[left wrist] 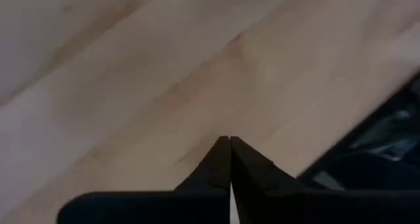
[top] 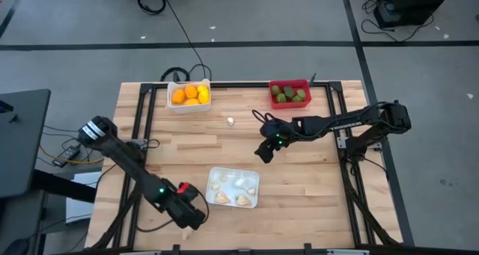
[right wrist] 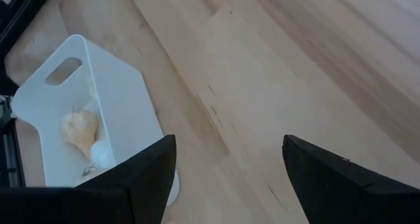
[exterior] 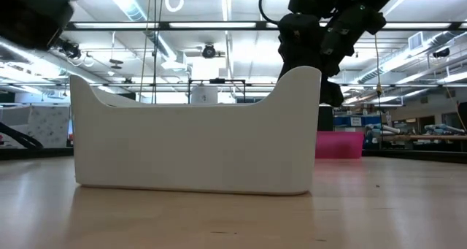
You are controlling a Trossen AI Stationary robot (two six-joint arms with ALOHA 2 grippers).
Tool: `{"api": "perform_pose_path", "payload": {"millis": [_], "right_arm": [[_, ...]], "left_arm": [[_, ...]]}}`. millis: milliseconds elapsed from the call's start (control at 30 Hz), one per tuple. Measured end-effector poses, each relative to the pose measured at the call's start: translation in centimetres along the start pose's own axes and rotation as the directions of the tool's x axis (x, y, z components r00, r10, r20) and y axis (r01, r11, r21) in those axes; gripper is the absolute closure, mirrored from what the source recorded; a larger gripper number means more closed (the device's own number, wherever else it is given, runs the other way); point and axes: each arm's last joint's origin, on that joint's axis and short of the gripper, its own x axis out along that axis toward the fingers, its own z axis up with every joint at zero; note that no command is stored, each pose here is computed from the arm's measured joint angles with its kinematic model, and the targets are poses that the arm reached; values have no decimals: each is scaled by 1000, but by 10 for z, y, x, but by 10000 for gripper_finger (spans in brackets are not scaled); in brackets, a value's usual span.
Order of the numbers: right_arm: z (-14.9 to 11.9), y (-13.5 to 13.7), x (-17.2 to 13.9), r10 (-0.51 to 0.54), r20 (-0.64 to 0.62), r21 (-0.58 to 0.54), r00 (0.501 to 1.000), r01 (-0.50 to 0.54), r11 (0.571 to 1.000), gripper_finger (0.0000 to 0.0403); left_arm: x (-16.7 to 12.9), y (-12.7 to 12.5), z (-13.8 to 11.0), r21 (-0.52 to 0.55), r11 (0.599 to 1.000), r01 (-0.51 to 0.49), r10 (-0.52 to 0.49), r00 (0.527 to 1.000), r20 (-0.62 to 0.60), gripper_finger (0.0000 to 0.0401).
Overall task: Sort produce into baskets
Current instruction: Put the white garlic into the bottom white bin
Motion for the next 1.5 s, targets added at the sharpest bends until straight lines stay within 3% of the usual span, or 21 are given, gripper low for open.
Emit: {"api": "perform_pose_path", "payload": {"millis": [133, 300, 500, 633, 867, 967, 1133, 1267, 1400, 1500], "right_arm": [[0, 0, 0, 1, -3, 0, 1000, -1, 1000, 116], [-4, 1, 0, 20, -45, -13, 999, -20, 1000, 116], [-13, 5, 1, -34, -62, -53, 997, 31, 998, 116], [-16, 8, 1, -29, -70, -87, 997, 23, 996, 116], [-16, 8, 1, -31, -72, -90, 997, 24, 996, 116], [-17, 9, 1, -26, -83, -87, 996, 19, 996, 116], [-21, 10, 1, -25, -105, -93, 994, 15, 996, 116], [-22, 11, 1, -23, -106, -91, 994, 14, 996, 116], [-22, 11, 1, -22, -106, -74, 994, 14, 997, 116], [-21, 11, 1, -26, -100, -74, 995, 18, 997, 116]], "left_arm": [[-18, -3, 1, -39, 997, 73, -72, 997, 8, 363], [-23, -10, -29, -84, 974, 209, -211, 978, -5, 275], [1, 0, -43, -151, 985, 82, -88, 996, -30, 157], [15, 3, -43, -165, 986, 33, -38, 999, -25, 123], [40, 2, -45, -175, 984, -18, 0, 995, -97, 143], [43, 3, -45, -177, 984, -31, 14, 995, -100, 180], [40, 4, -43, -174, 984, -27, 13, 997, -80, 277], [21, -2, -37, -158, 986, 57, -62, 998, -30, 324], [-12, -8, -27, -123, 973, 197, -187, 979, 86, 319], [-40, -10, -13, -44, 955, 293, -272, 926, 263, 298]]}}
